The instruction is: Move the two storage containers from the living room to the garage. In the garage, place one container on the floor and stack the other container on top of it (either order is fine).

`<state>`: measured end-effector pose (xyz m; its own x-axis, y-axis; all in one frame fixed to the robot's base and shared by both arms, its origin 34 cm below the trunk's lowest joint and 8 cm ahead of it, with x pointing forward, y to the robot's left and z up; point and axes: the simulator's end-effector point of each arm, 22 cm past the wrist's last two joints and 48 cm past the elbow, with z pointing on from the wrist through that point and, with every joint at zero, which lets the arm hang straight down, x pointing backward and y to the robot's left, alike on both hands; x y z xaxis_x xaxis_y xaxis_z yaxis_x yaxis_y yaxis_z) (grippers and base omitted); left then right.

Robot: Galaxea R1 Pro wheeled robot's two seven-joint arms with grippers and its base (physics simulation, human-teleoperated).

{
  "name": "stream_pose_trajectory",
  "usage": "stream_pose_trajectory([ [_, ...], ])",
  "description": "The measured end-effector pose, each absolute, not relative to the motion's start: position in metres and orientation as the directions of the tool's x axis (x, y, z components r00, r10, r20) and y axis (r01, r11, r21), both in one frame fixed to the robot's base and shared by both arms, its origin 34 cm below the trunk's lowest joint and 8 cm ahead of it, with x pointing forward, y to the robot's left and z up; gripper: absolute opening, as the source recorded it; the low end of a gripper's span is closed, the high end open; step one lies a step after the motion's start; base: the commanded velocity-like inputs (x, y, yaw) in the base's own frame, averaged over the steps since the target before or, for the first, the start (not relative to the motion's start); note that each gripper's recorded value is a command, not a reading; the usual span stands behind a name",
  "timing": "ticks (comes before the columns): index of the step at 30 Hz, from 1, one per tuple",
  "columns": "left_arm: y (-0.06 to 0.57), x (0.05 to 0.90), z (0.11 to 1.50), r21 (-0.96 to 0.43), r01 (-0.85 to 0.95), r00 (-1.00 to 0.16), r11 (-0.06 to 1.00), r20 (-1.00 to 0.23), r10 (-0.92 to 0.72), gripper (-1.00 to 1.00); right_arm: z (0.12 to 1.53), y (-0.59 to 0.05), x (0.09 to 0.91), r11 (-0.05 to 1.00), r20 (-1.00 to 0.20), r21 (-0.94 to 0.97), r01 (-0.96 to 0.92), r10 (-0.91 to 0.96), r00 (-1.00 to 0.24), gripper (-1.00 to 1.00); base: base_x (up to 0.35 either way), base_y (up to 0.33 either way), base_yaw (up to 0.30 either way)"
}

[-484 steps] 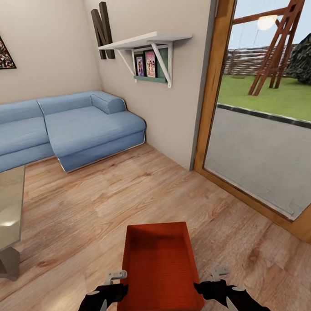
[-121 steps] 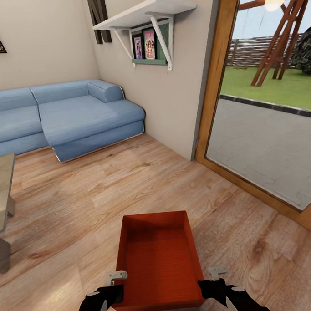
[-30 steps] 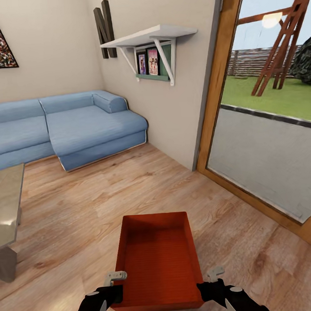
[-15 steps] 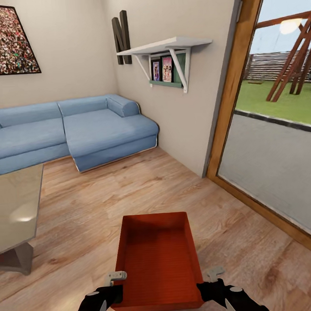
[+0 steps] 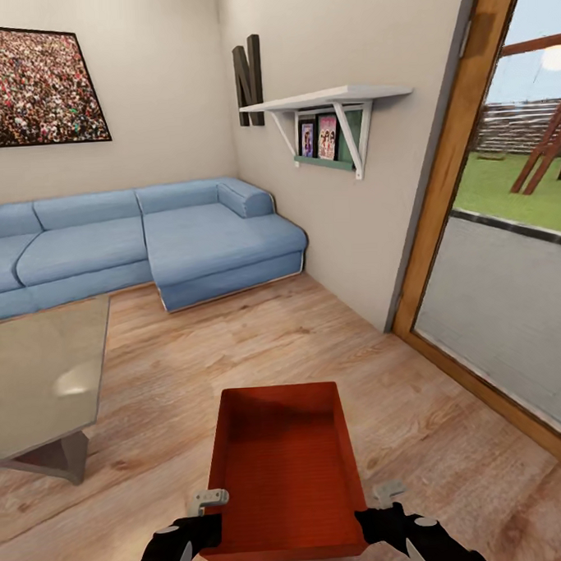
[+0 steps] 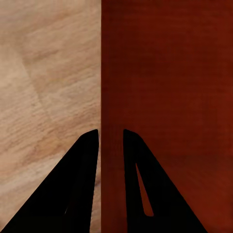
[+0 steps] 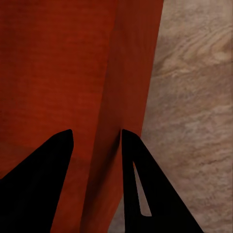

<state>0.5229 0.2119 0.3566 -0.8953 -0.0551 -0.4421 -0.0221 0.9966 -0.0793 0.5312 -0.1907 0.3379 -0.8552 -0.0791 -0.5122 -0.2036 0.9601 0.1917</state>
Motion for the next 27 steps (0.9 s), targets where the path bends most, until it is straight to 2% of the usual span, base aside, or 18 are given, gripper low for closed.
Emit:
stream_pose_trajectory([
  [27,0.212,0.543,0.428,-0.080,-0.020,-0.879,0.997,-0.474,-0.055,-1.00,0.409,-0.191,0.552,0.960,-0.544,0.184,-0.211,-0.080,-0.835,-1.00,0.000,0.000,0.163],
])
